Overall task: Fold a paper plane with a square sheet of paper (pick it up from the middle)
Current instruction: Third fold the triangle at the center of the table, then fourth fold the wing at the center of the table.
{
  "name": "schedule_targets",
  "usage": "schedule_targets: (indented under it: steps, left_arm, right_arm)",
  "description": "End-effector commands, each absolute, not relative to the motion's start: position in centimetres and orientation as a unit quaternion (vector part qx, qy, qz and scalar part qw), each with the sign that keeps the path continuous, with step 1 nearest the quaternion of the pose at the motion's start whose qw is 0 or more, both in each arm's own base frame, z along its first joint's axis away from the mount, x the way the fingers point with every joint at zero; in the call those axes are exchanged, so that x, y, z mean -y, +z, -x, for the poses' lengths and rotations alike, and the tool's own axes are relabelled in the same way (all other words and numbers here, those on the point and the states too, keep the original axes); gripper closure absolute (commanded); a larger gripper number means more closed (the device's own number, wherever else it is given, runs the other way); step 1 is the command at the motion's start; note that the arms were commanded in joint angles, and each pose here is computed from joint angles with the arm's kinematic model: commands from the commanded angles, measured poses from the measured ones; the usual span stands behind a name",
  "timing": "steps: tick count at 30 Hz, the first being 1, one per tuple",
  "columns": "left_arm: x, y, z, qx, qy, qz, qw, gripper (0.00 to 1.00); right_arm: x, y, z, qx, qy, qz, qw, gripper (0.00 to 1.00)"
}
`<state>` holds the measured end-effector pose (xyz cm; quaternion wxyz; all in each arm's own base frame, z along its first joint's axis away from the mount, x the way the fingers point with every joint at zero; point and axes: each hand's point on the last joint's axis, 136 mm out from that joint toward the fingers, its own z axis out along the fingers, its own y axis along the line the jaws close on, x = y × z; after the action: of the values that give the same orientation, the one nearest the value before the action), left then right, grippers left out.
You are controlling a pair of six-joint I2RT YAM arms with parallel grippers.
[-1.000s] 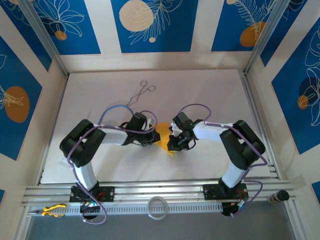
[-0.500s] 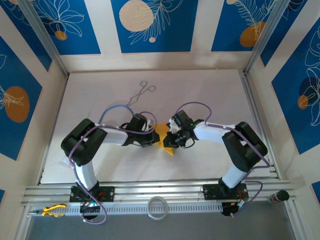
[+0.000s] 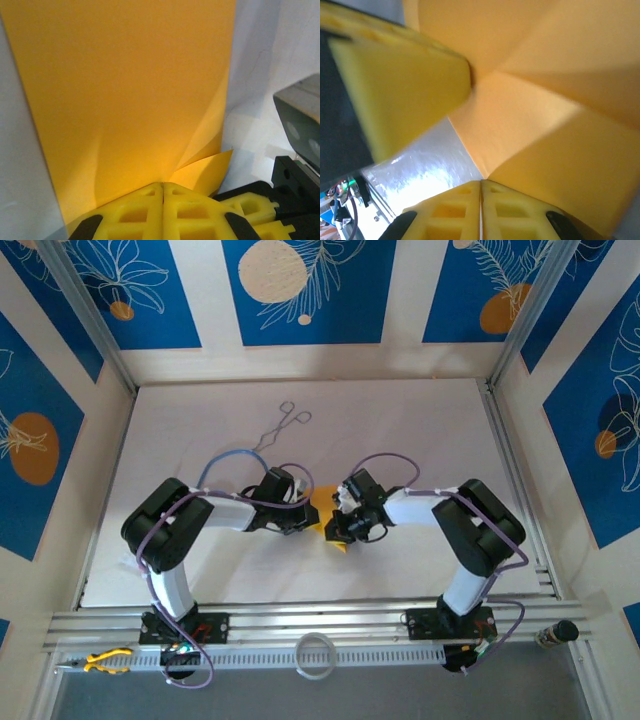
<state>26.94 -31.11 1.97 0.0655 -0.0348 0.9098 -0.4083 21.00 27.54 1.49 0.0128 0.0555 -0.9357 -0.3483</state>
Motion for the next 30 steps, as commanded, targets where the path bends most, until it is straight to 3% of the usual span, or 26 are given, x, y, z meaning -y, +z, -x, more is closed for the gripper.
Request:
schedule_targets:
  steps: [1,10,16,22,30]
  left_arm:
    - [28.6,-1.1,-25.6,-0.935,-0.345,0.062,0.043,1.0]
    - [28.7,-0.9,-25.6,-0.93,-0.356,0.076,0.042,1.0]
    - [29.1,0.3,-25.9,-0.918,-0.379,0.102,0.056,1.0]
    - [29.0,2.5,-26.3,-0.908,-0.382,0.13,0.108,0.99]
    - [27.9,5.3,-26.7,-0.918,-0.358,0.097,0.142,0.76]
  right_arm:
    - [-25.8,1.3,-18.3,0.934,-0.352,-0.04,0.052,0.9]
    - [-22.2,0.6,-16.4,0.944,-0.327,-0.007,0.045,0.9]
    - [-21.9,3.4,-19.1,0.942,-0.335,-0.002,-0.03,0.89]
    - [-22.4,5.3,-22.2,0.938,-0.338,-0.001,-0.073,0.79]
    - [-25.3,5.0,-24.4,0.943,-0.325,-0.035,-0.061,0.72]
